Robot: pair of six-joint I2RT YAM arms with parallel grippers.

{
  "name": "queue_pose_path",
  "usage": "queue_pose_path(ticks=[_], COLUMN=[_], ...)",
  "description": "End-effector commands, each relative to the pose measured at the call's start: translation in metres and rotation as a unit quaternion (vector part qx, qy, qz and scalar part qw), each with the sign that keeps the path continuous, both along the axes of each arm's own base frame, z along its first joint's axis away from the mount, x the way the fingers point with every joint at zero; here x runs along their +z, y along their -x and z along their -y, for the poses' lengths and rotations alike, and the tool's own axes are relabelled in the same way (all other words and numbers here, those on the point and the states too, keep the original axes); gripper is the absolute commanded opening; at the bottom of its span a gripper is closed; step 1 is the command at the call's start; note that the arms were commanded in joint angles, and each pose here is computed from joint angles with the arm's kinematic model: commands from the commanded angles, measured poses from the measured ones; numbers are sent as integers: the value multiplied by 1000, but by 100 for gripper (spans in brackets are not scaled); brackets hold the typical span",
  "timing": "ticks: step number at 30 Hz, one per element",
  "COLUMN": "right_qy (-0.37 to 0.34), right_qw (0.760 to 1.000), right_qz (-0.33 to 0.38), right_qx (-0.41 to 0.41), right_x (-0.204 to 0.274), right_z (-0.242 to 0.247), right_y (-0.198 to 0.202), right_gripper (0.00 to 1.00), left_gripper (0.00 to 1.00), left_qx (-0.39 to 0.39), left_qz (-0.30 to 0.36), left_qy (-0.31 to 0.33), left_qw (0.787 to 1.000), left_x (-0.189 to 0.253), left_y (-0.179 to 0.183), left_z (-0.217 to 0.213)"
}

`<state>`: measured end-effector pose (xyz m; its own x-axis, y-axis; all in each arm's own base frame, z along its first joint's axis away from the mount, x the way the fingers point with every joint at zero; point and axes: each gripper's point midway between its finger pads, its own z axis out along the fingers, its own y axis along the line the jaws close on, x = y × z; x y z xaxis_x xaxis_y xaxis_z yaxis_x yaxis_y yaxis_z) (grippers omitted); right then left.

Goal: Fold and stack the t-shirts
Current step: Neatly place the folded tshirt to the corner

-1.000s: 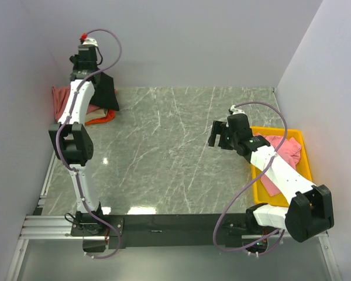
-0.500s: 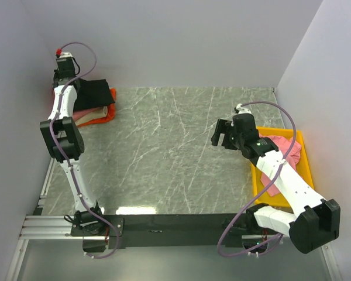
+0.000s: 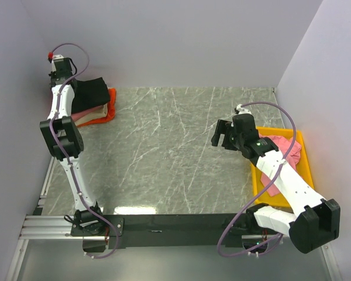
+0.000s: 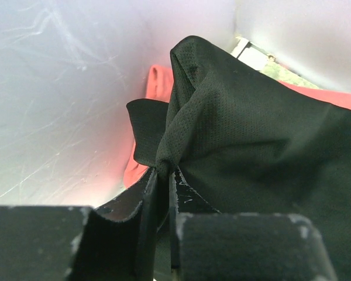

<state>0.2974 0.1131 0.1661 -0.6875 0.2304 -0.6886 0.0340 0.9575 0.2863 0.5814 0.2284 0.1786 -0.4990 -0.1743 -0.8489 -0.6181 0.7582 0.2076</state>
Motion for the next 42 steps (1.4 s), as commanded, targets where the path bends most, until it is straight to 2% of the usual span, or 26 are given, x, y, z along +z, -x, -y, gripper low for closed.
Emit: queue_pose_path(ticks=[1,3,4,6,7,8,11,15,19,20,23,28,29,35,42], right_qy=[-5,-5,-5,-6,-5,-5,-7,-10,-12,-13,-15,-3,-4,-6,-6], right_qw=[1000,1000,1000,1000,1000,1000,1000,999,999,999,999,998,998,999,999], right_qz=[23,23,23,25,25,25,29,38,43,43,47,43,44,33,26], right_qx=[-14,-14,-12,-10,-10,-10,-9,-10,-24,-26,-24,-35,-33,-33,-26], right_x=[17,17,17,18,18,18,20,25,28,27,27,22,22,10,7], right_z=[4,4,4,4,4,4,4,4,8,8,8,15,14,14,9], right_y=[-5,-5,-4,-3,-3,-3,-2,-2,-2,-2,1,4,5,6,2], right_gripper=[95,95,95,95,95,95,95,95,95,95,95,96,96,96,97], left_gripper=[12,13,21,49,80,97,99,99,99,99,99,99,99,99,99], left_qx=[47,55,51,43,43,41,25,-7,-73,-92,-136,-184,-189,-169,-141], left_qz=[53,52,51,54,58,62,79,134,183,206,213,178,159,97,33], left_qy=[-12,-11,-9,-7,-6,-5,13,61,137,143,170,223,240,287,331], left_qw=[997,997,997,998,997,997,997,989,971,964,952,940,939,938,932], left_x=[45,47,48,52,54,57,72,116,145,164,162,124,102,25,-62], left_y=[6,10,10,11,11,11,12,14,14,16,14,-5,-12,-25,-16], left_z=[-20,-24,-24,-20,-21,-19,-9,15,65,82,127,172,178,184,191])
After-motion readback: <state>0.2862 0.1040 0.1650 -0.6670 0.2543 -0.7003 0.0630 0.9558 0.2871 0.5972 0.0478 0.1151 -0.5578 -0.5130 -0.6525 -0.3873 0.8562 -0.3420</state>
